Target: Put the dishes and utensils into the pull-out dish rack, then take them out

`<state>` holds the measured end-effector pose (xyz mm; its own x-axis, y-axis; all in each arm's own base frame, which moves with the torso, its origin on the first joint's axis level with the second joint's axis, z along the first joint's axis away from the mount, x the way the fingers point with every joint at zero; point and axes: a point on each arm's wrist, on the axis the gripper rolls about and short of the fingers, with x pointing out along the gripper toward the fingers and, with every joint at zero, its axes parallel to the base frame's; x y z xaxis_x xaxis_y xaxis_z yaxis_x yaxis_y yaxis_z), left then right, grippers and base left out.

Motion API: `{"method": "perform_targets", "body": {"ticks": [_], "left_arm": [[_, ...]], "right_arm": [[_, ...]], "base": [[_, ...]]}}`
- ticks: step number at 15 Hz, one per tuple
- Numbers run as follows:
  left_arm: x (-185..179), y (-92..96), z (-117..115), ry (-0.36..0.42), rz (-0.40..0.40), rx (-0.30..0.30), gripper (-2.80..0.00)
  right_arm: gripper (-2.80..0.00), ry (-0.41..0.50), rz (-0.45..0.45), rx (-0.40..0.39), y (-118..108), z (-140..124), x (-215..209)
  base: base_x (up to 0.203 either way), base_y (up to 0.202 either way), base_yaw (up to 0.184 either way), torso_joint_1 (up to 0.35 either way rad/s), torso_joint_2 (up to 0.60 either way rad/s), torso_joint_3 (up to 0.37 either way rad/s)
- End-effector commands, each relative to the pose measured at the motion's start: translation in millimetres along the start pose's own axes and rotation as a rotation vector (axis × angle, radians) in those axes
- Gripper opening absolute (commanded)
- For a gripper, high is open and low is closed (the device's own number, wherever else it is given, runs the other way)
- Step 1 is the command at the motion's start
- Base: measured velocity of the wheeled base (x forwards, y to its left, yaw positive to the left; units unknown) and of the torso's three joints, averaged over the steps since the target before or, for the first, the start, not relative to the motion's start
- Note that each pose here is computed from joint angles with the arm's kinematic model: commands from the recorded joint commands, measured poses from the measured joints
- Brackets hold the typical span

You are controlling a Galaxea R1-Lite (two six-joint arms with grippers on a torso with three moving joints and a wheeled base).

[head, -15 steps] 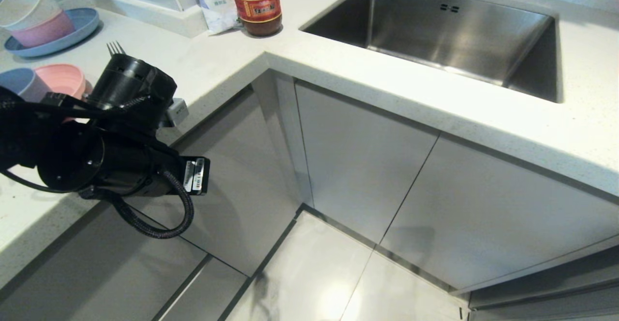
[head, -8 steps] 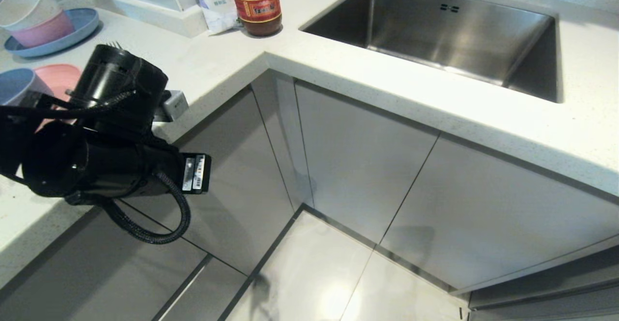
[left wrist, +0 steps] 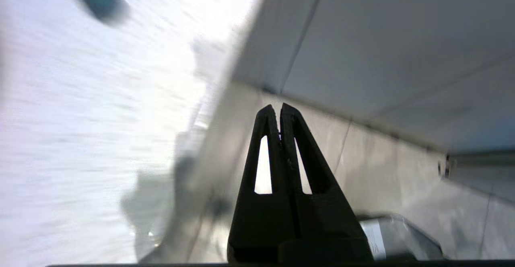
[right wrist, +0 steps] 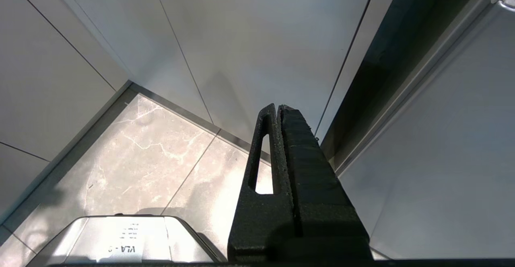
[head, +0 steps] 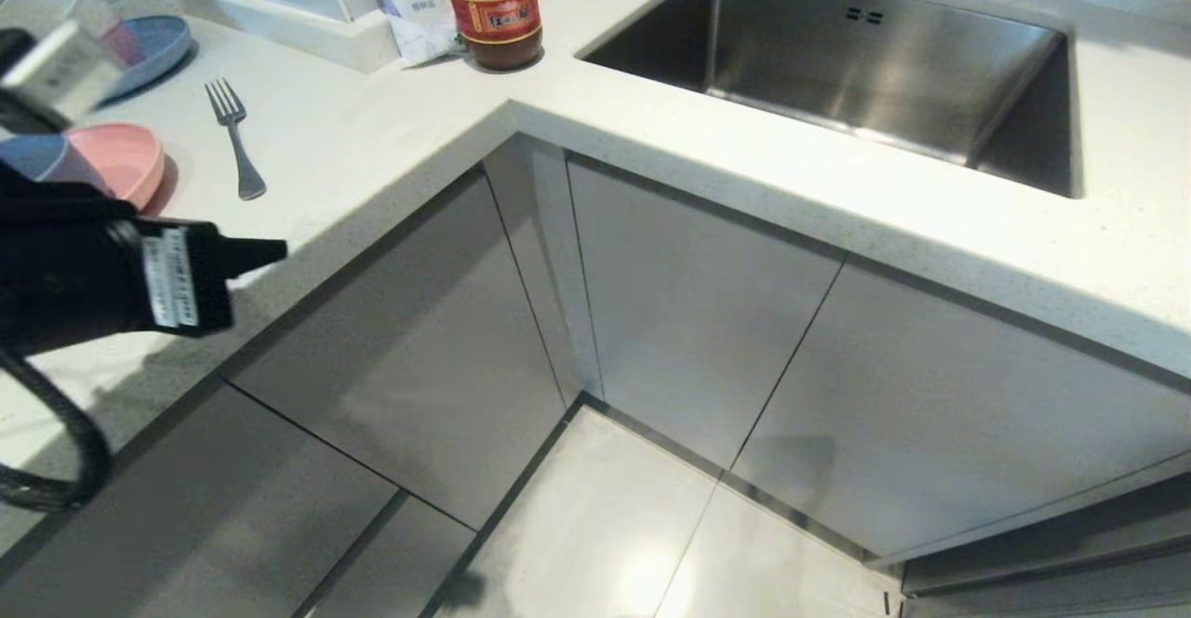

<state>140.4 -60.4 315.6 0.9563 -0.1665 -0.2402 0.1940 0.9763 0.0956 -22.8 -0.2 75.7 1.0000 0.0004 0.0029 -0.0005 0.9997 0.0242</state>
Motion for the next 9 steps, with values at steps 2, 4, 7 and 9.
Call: {"method": "perform_targets", "body": {"ticks": [2,4,7,9], "left_arm": [[-83,32.9,1,-0.259,0.024,-0.005,-2.8],[-126,34.8,-10,-0.372,0.044,0.011,-2.8],[-167,27.2,-50,-0.461,0.09,0.021,-2.8],[-185,20.1,-86,-0.499,0.11,-0.001,-2.8]], "right_arm": [[-2.8,-0.003,0.001,0.0,0,0,0],[-2.8,-0.001,0.001,0.0,0,-1,0],[-2.8,-0.002,0.001,0.0,0,-1,0],[-2.8,-0.003,0.001,0.0,0,0,0]], "base": [[0.0,0.0,0.0,0.0,0.0,0.0],[0.0,0.0,0.0,0.0,0.0,0.0],[0.0,0.0,0.0,0.0,0.0,0.0],[0.0,0.0,0.0,0.0,0.0,0.0]]}}
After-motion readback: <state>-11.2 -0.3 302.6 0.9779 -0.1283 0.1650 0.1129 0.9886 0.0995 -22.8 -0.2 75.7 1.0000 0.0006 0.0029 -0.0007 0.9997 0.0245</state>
